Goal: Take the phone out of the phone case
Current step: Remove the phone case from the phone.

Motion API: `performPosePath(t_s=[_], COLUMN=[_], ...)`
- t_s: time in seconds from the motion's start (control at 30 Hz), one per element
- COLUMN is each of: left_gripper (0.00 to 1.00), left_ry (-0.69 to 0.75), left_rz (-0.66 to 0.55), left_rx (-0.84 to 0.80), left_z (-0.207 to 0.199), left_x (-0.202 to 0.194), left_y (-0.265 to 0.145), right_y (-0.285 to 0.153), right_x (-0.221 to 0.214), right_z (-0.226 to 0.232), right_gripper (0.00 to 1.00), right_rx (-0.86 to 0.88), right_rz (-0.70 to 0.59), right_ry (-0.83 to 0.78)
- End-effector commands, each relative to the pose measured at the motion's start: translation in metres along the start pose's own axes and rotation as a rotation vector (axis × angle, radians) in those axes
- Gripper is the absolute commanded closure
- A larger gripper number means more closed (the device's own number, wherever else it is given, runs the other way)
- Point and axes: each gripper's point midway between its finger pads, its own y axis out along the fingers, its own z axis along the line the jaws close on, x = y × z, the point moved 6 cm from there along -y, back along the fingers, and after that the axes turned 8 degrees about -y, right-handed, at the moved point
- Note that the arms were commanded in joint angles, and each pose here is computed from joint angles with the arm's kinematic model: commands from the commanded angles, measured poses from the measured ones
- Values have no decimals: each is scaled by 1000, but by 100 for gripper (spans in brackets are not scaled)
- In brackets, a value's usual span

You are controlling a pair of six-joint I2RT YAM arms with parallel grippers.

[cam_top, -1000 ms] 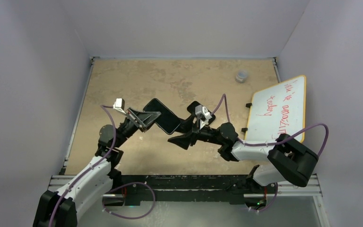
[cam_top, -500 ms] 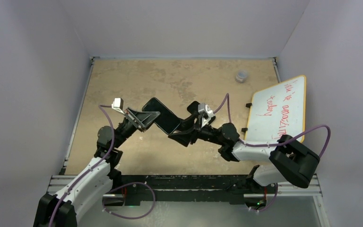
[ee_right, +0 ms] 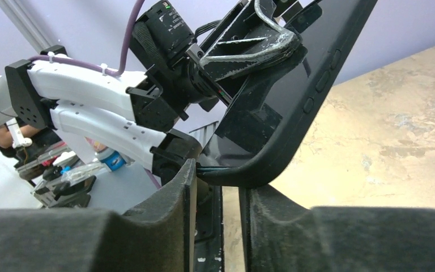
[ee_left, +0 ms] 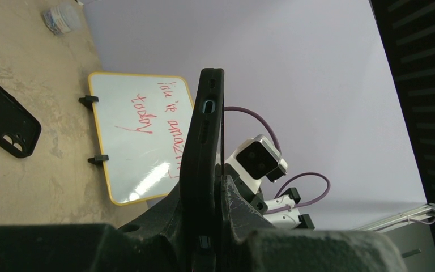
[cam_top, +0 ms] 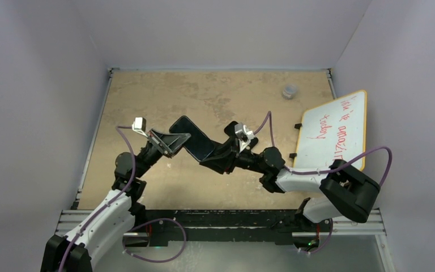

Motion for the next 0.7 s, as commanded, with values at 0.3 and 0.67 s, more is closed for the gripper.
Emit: performPosePath(t_s=[0.3,0.67], left_gripper=[100,100], left_ry=[-13,-15], left_rz=[58,66], left_rx=[4,24], left_z=[-12,-8], left_x=[-4,-9], left_y=[6,1], right_y=[8,7], right_x=[13,19], right_z=[-19,-40], right_gripper=[89,100], right_rx=[-82,-265], right_rz=[22,-10], right_ry=[-246,-241])
